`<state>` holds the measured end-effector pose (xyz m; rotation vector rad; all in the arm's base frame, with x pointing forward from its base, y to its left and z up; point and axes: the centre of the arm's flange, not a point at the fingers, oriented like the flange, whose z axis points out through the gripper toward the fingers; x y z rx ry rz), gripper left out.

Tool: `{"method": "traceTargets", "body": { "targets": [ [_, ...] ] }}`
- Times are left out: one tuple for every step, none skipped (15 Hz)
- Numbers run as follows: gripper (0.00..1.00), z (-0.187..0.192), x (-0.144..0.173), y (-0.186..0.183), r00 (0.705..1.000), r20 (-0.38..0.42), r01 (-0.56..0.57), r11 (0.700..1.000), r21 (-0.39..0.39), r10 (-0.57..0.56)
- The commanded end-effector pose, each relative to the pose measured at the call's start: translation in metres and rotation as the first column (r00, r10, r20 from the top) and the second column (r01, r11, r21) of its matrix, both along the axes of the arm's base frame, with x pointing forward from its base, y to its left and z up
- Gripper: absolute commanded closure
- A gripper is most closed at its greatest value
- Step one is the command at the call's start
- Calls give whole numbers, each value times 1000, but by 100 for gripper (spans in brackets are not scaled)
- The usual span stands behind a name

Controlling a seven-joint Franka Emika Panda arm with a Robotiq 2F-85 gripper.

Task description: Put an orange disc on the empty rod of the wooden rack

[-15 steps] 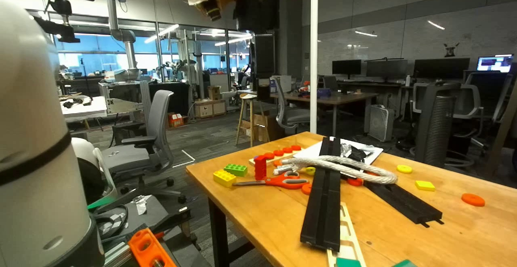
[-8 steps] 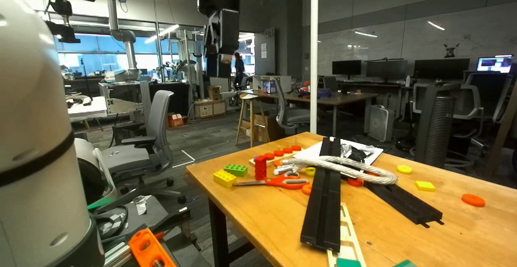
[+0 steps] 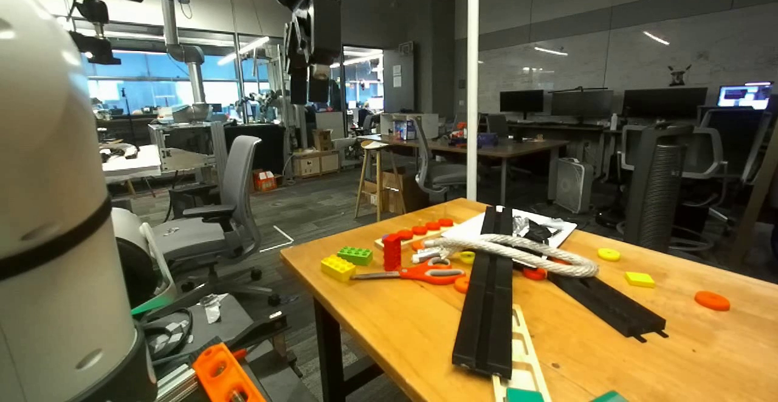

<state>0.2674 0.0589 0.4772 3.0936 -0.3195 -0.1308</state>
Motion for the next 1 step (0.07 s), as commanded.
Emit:
{"method": "traceTargets", "body": {
  "targets": [
    [0, 0, 0, 0, 1000, -1, -1, 1000, 0, 1]
  ]
}}
